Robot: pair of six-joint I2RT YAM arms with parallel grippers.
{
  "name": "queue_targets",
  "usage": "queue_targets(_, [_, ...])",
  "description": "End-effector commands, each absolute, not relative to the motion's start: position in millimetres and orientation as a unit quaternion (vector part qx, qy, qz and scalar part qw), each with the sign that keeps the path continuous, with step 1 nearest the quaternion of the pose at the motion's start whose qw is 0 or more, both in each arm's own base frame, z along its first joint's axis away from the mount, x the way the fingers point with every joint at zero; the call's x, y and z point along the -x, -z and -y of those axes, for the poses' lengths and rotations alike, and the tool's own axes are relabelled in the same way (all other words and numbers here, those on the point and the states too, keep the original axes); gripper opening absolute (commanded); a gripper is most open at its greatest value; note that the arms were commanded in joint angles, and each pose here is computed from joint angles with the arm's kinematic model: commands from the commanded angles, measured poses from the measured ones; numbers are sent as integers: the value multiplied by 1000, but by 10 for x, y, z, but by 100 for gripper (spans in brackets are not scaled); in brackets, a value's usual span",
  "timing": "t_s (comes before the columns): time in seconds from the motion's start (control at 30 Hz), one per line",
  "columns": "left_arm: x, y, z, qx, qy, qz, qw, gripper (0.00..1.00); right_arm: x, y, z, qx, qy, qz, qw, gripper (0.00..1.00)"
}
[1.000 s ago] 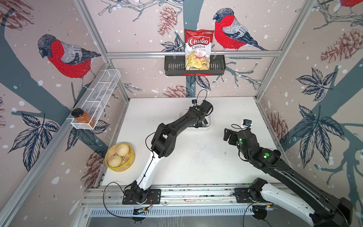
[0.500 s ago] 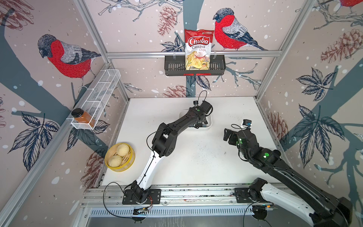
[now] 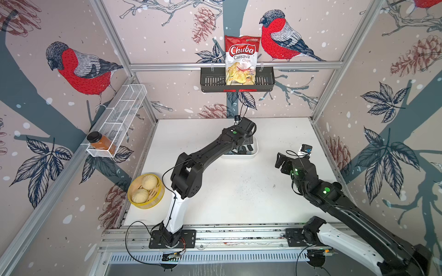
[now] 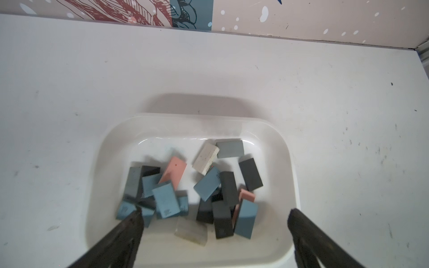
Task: Put the eraser in the storage box
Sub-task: Reset both arms
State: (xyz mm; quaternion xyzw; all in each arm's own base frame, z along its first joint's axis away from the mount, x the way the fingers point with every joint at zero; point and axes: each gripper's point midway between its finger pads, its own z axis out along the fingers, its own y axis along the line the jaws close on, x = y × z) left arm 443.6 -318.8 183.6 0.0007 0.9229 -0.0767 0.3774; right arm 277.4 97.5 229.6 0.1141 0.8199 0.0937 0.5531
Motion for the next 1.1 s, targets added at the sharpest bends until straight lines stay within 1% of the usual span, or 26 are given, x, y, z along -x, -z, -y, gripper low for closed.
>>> queue_targets(0.0, [-4374,-2342,3029,-3,79,-885,458,97,-2838,-2483,-751,-155,-67,-773,611,100])
queue_targets(0.17, [-3976,-2716,2417,36,83,-832,548,98,-2833,-2618,-536,-145,-5,-714,685,100])
queue_targets(0.27, [-3717,-2905,2033,50,83,-780,619,97,-2860,-2574,-431,-151,27,-699,699,100])
queue_targets(0.33, [-3576,-2903,1751,63,54,-760,645,97,-2927,-2493,-363,-147,58,-699,697,100])
queue_targets(0.47, [-3414,-2785,1308,79,-8,-756,650,98,-3101,-2349,-303,-129,72,-708,690,100])
queue_targets(0.6, [-3277,-2548,909,98,-22,-750,654,97,-3134,-2255,-178,-123,90,-676,721,100])
queue_targets(0.67, [-3201,-2427,707,111,-38,-739,663,97,-3152,-2120,-13,-141,118,-674,716,100])
queue_targets(0.73, [-3134,-2390,573,114,-60,-723,679,97,-3158,-2029,90,-146,141,-676,709,100])
queue_targets(0.83, [-3038,-2340,420,120,-79,-692,708,97,-3129,-1928,257,-187,129,-665,712,100])
queue_targets(0.87, [-3026,-2305,380,117,-82,-687,712,97,-3123,-1900,286,-184,129,-663,714,100])
queue_targets(1.0, [-3104,-2155,234,119,-83,-695,704,97,-3134,-1845,242,-149,133,-661,724,100])
queue_targets(1.07, [-3148,-2116,167,117,-89,-694,704,97,-3138,-1699,278,-152,138,-667,716,100])
